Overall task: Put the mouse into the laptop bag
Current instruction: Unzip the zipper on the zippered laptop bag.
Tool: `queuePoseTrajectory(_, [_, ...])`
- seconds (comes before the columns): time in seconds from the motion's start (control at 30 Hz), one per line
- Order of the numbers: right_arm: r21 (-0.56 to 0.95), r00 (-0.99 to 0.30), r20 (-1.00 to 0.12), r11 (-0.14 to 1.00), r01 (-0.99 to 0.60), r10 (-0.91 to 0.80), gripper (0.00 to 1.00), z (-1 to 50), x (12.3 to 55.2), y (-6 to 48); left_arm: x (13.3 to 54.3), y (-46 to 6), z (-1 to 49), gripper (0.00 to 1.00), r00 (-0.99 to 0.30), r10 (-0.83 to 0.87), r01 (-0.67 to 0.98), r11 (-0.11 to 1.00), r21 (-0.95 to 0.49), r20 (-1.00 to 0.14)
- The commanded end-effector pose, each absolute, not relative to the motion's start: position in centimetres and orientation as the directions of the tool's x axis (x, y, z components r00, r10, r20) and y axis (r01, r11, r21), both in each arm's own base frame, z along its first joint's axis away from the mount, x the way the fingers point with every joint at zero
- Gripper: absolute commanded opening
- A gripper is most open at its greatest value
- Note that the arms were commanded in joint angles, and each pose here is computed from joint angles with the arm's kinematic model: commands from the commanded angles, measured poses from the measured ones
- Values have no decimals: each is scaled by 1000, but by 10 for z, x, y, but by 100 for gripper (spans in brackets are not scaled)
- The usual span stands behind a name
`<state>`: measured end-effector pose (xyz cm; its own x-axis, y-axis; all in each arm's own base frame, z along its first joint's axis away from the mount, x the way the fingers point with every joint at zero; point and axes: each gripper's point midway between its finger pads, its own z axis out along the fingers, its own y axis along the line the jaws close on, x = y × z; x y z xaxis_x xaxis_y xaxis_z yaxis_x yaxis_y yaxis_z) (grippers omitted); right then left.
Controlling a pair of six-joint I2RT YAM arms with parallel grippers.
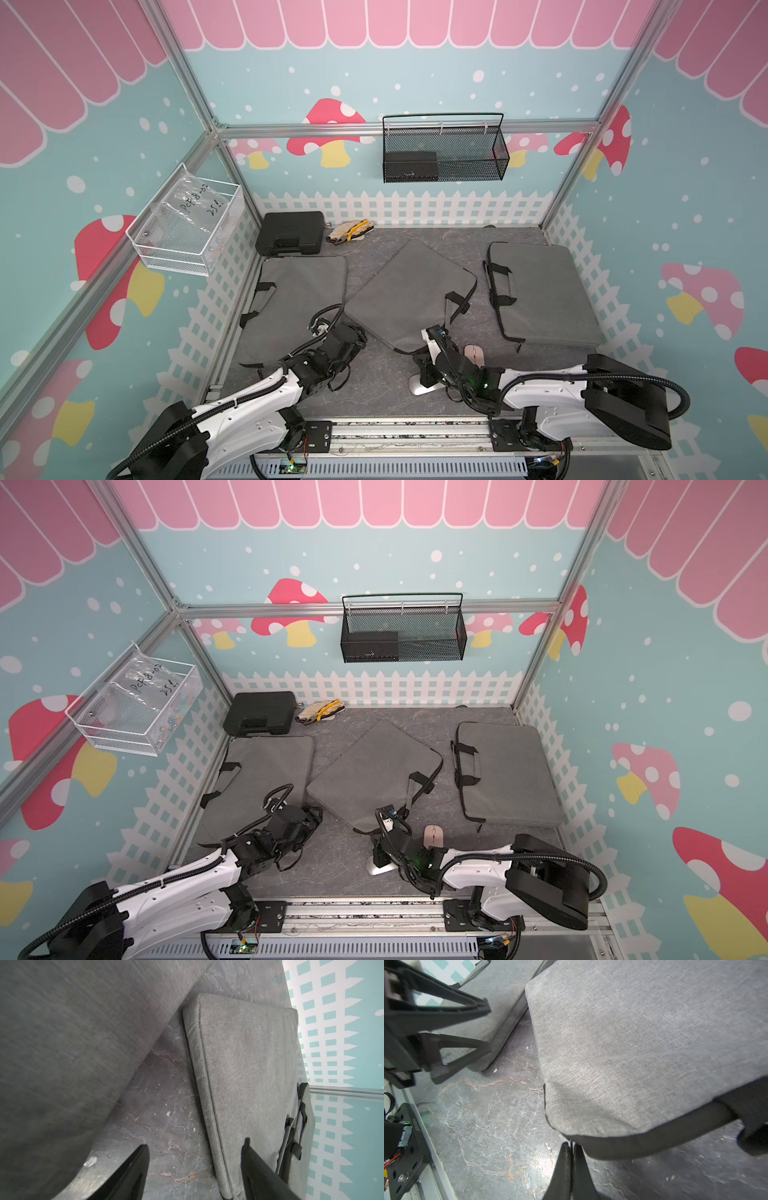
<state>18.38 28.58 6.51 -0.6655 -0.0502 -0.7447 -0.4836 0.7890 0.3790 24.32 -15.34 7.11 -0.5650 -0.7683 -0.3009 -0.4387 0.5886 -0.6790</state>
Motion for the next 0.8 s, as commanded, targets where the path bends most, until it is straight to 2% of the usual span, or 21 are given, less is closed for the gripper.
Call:
queuePoseTrajectory(0.0, [391, -656, -755, 802, -452, -2, 0, 71, 189, 278, 259, -172, 88, 73, -585, -749, -368, 588, -720, -312])
queuePoseTrajectory(0.13, [392, -655, -756, 804, -447, 5, 0, 72, 189, 275, 272, -179, 77, 73, -601, -739, -386, 601, -699, -304])
queuePoseTrajectory(0.2, [391, -658, -753, 805, -447, 1, 0, 71, 188, 274, 278, -186, 69, 68, -620, -734, -388, 593, -706, -276])
queuePoseTrajectory(0.27, [394, -661, -751, 803, -447, 0, 0, 70, 187, 275, 284, -191, 60, 55, -632, -731, -396, 589, -704, -256])
queuePoseTrajectory(0.3, [393, -662, -749, 804, -446, -1, 0, 70, 187, 275, 286, -193, 55, 44, -636, -731, -404, 588, -701, -246])
queuePoseTrajectory(0.4, [390, -667, -745, 807, -444, -7, 0, 67, 188, 276, 290, -198, 40, 4, -648, -731, -433, 585, -686, -215])
queuePoseTrajectory(0.43, [389, -669, -743, 809, -442, -8, 0, 67, 188, 276, 291, -199, 36, 0, -650, -732, -442, 583, -682, -205])
queuePoseTrajectory(0.77, [394, -701, -712, 802, -449, -43, 0, 58, 183, 299, 289, -190, 36, 0, -613, -761, -479, 572, -665, -213])
